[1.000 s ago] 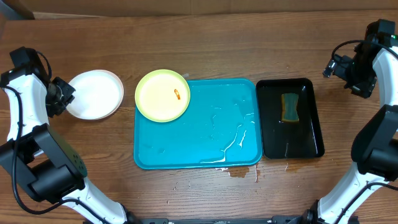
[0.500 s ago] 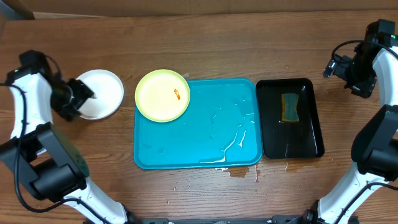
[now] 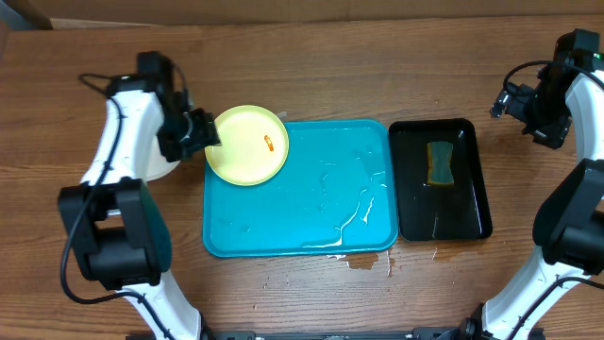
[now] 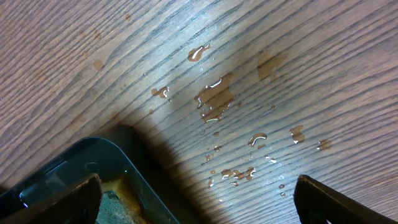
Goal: Clean dirty plates on tray and stack at the side
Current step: 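Move the left gripper to the yellow plate rim and grasp it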
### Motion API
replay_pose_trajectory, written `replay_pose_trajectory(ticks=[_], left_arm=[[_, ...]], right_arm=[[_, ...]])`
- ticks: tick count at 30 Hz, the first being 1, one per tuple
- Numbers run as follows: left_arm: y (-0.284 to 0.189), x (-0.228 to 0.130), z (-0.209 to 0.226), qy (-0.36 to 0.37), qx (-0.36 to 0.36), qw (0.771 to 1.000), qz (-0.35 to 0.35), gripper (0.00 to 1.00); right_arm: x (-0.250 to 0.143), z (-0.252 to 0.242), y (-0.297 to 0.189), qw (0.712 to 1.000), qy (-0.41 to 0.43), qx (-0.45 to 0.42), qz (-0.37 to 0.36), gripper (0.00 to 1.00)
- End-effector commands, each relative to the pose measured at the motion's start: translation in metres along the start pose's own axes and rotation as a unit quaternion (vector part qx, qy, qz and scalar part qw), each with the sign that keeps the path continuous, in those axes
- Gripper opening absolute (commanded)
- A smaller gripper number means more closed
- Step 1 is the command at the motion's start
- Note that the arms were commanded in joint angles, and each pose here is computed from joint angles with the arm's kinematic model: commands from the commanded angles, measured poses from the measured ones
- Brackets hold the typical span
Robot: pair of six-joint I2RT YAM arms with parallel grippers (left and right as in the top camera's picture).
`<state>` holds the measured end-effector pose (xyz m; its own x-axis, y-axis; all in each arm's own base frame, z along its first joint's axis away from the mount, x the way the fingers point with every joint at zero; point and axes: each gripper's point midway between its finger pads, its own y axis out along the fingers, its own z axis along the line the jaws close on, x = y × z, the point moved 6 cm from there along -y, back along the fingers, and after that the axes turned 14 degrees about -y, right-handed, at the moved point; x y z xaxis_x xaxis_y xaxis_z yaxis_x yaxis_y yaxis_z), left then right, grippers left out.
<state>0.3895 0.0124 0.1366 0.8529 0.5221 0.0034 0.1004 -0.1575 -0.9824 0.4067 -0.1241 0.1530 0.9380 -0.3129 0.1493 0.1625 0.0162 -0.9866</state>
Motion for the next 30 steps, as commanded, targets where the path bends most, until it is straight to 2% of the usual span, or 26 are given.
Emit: replay_pose_trajectory(ticks=[1,6,11,20,23,30], left_arm=[[-0.007,-0.001,-0.003,0.017,0.042,0.998,-0.041,0.62],[-0.005,0.001,-0.006,0.021,0.041,0.998,-0.051,0.58],[-0.001,0.003,-0.007,0.022,0.036,0.997,-0.058,0.47],[0.018,0.007,-0.003,0.022,0.03,0.996,-0.077,0.45],[0.022,0.006,-0.002,0.023,0.029,0.996,-0.08,0.36],[0.032,0.007,0.0,0.024,0.03,0.995,-0.091,0.37]], right_arm=[[0.003,0.001,-0.015,1.0,0.001,0.0,-0.021,1.0],[0.003,0.001,-0.015,1.0,0.001,0.0,-0.021,1.0],[0.003,0.001,-0.015,1.0,0.001,0.0,-0.021,1.0],[0.003,0.001,-0.015,1.0,0.001,0.0,-0.021,1.0],[0.003,0.001,-0.015,1.0,0.001,0.0,-0.021,1.0],[0.003,0.001,-0.015,1.0,0.001,0.0,-0.021,1.0]])
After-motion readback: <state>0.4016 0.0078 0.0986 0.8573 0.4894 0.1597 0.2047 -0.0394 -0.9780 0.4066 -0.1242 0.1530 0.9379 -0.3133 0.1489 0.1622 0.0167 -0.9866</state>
